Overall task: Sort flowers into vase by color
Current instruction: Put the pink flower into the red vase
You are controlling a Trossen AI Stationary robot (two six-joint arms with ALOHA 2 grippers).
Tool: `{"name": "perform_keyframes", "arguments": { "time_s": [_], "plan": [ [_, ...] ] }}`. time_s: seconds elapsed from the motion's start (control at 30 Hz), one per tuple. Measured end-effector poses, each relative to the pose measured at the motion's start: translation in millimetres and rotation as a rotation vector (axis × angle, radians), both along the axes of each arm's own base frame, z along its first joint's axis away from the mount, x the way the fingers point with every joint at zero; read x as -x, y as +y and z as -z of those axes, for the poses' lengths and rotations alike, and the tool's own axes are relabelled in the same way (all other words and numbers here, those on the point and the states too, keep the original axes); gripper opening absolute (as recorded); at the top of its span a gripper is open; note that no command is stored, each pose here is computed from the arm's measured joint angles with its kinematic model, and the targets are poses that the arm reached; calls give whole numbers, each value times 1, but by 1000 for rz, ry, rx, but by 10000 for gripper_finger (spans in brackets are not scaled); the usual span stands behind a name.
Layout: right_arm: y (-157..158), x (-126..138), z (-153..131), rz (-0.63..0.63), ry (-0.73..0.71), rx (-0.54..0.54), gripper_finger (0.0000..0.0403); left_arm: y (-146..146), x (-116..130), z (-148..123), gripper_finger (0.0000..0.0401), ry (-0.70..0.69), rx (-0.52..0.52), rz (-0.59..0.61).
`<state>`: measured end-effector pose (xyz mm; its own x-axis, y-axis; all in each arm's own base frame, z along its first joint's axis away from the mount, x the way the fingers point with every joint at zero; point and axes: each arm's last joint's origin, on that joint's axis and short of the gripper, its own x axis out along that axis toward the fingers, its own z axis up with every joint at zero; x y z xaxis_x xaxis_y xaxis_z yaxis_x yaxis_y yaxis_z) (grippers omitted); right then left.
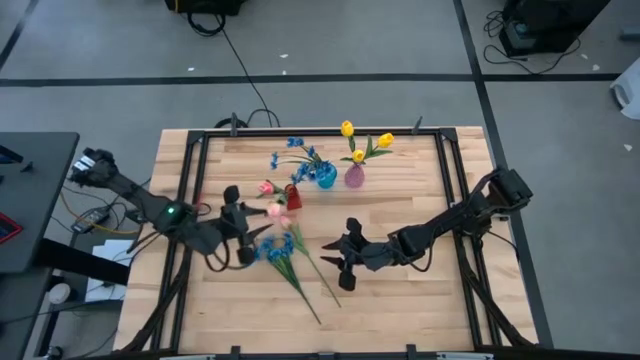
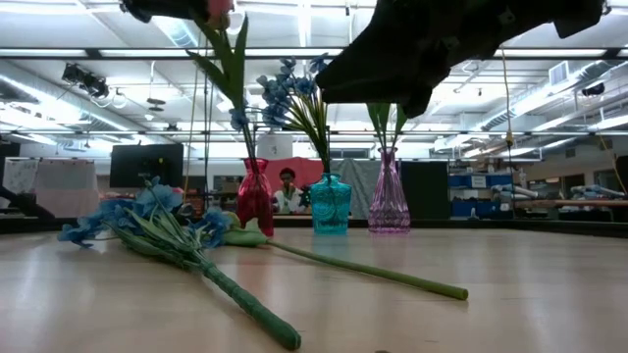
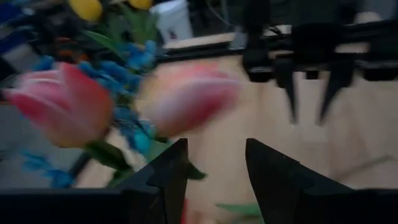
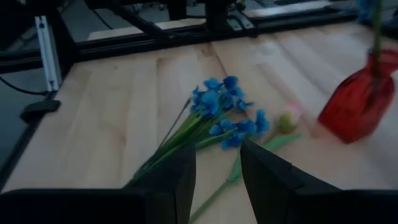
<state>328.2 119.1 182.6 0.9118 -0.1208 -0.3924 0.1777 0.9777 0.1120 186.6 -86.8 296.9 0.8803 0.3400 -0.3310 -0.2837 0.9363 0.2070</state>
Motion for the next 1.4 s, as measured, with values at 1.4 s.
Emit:
{"name": "perform_keyframes", "arguments": {
  "time_s": [1.4],
  "plan": [
    [-12,-62,83,85,548,-34,19,-57,14,28,167,83,-9,158]
  ]
}}
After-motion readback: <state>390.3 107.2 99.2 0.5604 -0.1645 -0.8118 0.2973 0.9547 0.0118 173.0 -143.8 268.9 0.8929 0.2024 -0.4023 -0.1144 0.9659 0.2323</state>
